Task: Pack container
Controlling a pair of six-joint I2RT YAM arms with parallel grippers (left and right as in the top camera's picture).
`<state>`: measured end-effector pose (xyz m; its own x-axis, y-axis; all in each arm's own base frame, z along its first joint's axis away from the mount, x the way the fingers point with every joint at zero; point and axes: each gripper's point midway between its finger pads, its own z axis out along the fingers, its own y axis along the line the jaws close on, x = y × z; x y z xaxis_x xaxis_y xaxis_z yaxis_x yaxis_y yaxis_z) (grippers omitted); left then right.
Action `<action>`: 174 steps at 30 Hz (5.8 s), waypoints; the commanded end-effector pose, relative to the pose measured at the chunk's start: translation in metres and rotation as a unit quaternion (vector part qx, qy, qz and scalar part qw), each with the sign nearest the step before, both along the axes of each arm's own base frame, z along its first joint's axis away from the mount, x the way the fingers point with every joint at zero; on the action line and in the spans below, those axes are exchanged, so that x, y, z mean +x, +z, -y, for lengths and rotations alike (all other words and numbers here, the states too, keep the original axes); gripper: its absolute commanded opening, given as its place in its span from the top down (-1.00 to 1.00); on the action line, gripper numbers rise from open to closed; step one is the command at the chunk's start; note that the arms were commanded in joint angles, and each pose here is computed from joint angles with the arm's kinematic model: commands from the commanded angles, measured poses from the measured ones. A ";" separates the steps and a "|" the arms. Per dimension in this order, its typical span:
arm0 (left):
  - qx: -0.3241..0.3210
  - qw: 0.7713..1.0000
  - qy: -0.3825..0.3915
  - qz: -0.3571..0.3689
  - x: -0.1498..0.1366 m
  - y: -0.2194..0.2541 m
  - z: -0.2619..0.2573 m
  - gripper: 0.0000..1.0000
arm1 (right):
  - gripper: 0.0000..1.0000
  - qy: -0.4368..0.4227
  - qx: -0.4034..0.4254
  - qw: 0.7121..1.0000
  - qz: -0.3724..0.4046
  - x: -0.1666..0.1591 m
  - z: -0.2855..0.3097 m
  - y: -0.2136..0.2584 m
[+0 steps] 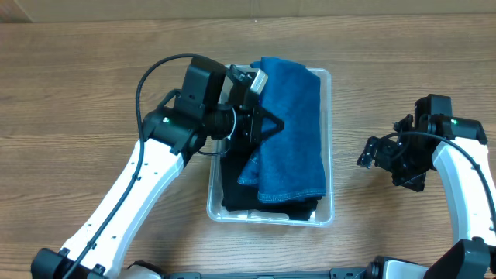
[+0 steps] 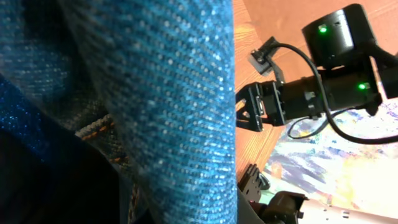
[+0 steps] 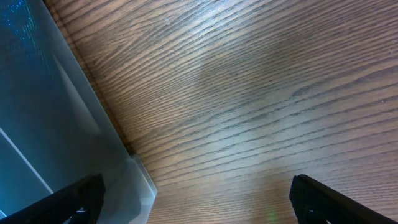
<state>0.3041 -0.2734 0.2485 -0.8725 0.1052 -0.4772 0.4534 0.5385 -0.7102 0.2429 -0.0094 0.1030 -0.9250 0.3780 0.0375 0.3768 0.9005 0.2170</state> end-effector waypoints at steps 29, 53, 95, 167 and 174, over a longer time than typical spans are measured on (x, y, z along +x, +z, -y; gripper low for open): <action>0.334 0.935 0.072 0.095 0.090 -0.092 -0.050 0.78 | -1.00 -0.003 -0.001 1.000 0.010 0.005 0.002 0.004; 0.412 0.907 0.092 0.015 0.112 -0.089 -0.066 0.92 | -1.00 -0.003 -0.002 1.000 0.012 0.006 0.002 0.004; 0.486 0.870 0.077 -0.012 -0.011 -0.030 -0.083 0.46 | -0.90 -0.002 0.014 1.000 0.018 0.008 -0.004 0.005; 0.300 0.825 0.385 0.284 -0.141 0.020 -0.276 -0.99 | -1.00 0.020 -0.141 0.905 0.400 -0.060 -0.003 0.140; 0.332 0.844 0.359 0.219 -0.161 -0.013 -0.277 -1.00 | -1.00 0.020 -0.141 0.905 0.401 -0.060 -0.003 0.140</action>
<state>0.1462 0.0015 0.2393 -0.5660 -0.0186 -0.8242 -0.0188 0.9998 -0.0097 0.1822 -0.0053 0.2418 -0.6317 0.2326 -0.7395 0.1614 0.9725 0.1680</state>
